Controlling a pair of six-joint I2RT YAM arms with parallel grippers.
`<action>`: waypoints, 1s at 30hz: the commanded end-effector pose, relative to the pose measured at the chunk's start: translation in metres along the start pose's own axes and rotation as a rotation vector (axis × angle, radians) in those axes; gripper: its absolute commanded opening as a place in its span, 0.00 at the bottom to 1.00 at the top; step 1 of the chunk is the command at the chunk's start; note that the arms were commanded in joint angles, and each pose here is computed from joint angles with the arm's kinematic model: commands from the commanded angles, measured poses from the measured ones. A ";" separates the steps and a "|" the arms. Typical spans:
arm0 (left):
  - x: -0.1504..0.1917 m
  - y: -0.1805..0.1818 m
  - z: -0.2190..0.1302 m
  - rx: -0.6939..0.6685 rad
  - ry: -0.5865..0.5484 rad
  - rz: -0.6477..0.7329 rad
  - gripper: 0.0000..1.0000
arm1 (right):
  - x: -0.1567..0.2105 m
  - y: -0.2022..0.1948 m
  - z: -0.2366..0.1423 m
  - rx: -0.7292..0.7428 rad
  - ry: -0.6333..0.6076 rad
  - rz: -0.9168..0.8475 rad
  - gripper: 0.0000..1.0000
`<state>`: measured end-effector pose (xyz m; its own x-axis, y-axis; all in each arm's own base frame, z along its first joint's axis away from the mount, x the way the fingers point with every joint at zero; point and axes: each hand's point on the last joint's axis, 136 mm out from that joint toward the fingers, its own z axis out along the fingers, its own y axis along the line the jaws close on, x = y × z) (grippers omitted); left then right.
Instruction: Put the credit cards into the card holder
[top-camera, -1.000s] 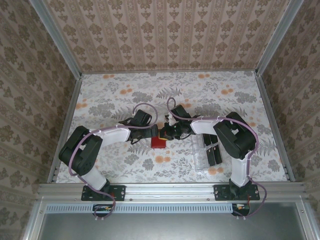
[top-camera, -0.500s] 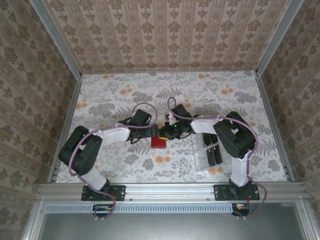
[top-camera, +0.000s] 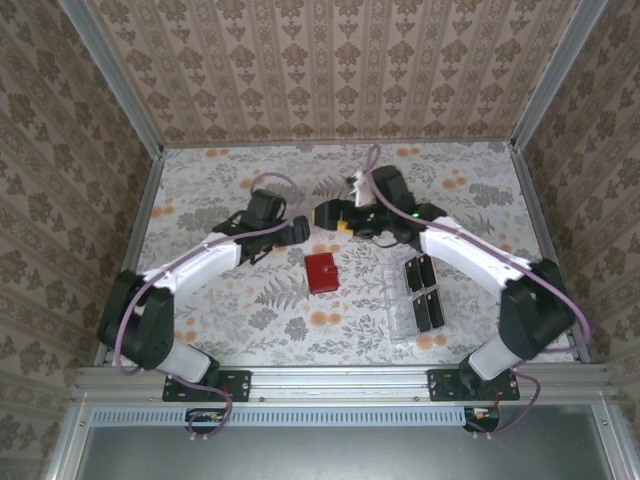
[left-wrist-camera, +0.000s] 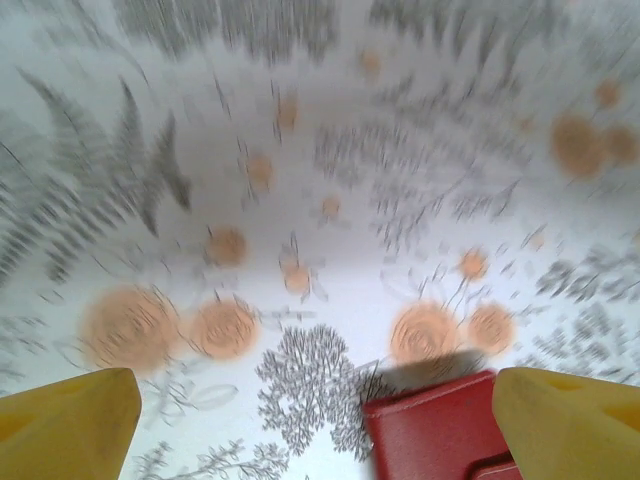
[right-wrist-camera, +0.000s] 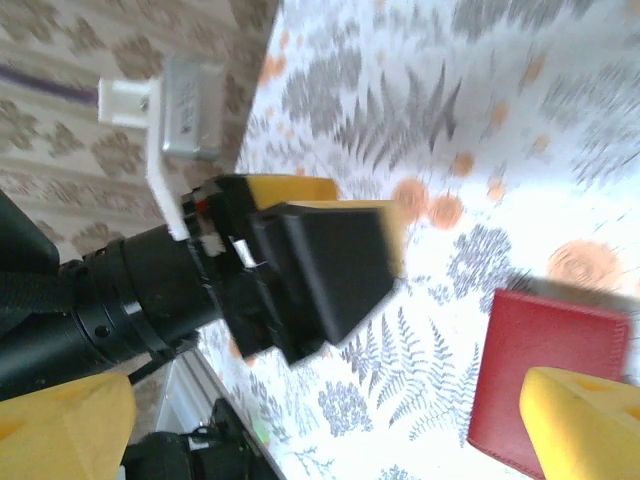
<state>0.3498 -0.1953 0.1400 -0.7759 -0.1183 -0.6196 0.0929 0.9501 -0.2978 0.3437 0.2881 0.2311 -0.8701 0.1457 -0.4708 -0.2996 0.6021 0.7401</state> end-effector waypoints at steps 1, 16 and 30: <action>-0.031 0.017 -0.038 -0.061 -0.102 0.053 1.00 | -0.012 -0.026 -0.042 0.138 -0.069 -0.006 1.00; -0.064 0.130 -0.139 -0.441 -0.704 0.137 1.00 | -0.051 -0.150 -0.199 0.680 -0.490 0.028 1.00; -0.028 0.193 -0.087 -0.585 -0.567 0.182 1.00 | -0.024 -0.254 -0.232 1.093 -0.652 -0.099 1.00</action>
<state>0.3275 0.0189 0.1599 -0.3688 0.0357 -0.9288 -0.2975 0.9422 0.1544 0.3400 -0.0342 0.1548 -0.4727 0.3238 -0.8196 0.3751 0.9155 0.1453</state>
